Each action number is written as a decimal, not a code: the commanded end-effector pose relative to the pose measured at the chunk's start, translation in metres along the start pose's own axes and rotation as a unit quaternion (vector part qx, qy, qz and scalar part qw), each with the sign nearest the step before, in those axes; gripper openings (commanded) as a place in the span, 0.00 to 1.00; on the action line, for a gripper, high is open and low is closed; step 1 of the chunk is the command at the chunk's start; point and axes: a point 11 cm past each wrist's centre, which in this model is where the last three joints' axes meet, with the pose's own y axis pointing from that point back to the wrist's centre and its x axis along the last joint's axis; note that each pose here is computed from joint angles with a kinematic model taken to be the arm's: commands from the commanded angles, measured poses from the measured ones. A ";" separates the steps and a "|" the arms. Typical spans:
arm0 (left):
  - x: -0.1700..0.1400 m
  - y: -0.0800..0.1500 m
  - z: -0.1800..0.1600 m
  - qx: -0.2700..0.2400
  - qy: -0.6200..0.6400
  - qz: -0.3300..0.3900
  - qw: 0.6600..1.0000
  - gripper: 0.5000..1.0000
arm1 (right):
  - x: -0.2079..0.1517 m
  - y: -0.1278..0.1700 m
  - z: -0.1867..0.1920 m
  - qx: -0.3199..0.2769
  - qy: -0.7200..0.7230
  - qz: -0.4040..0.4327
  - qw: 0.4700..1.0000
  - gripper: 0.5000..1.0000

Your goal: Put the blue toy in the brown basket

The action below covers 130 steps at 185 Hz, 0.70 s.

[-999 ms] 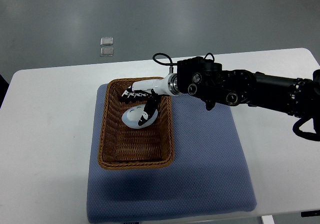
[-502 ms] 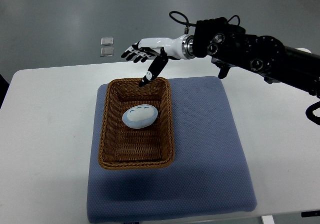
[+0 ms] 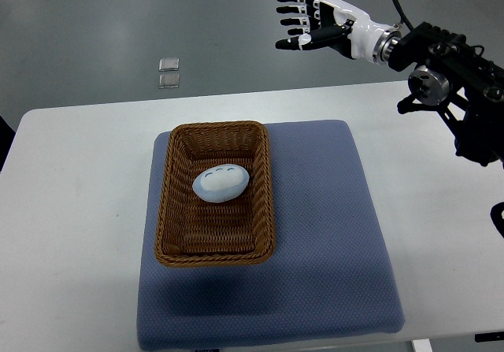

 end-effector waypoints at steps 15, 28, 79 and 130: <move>0.000 0.000 0.000 0.000 0.000 0.000 1.000 1.00 | 0.020 0.012 0.033 0.021 -0.173 0.053 0.983 0.82; 0.000 0.000 0.000 0.000 0.000 0.000 1.000 1.00 | 0.027 0.016 0.043 0.027 -0.234 0.072 0.969 0.82; 0.000 0.000 0.000 0.000 0.000 0.001 1.000 1.00 | 0.021 0.018 0.074 0.035 -0.347 0.091 0.933 0.82; 0.000 0.000 0.000 0.000 0.000 0.000 1.000 1.00 | 0.010 0.023 0.097 0.052 -0.368 0.104 0.922 0.82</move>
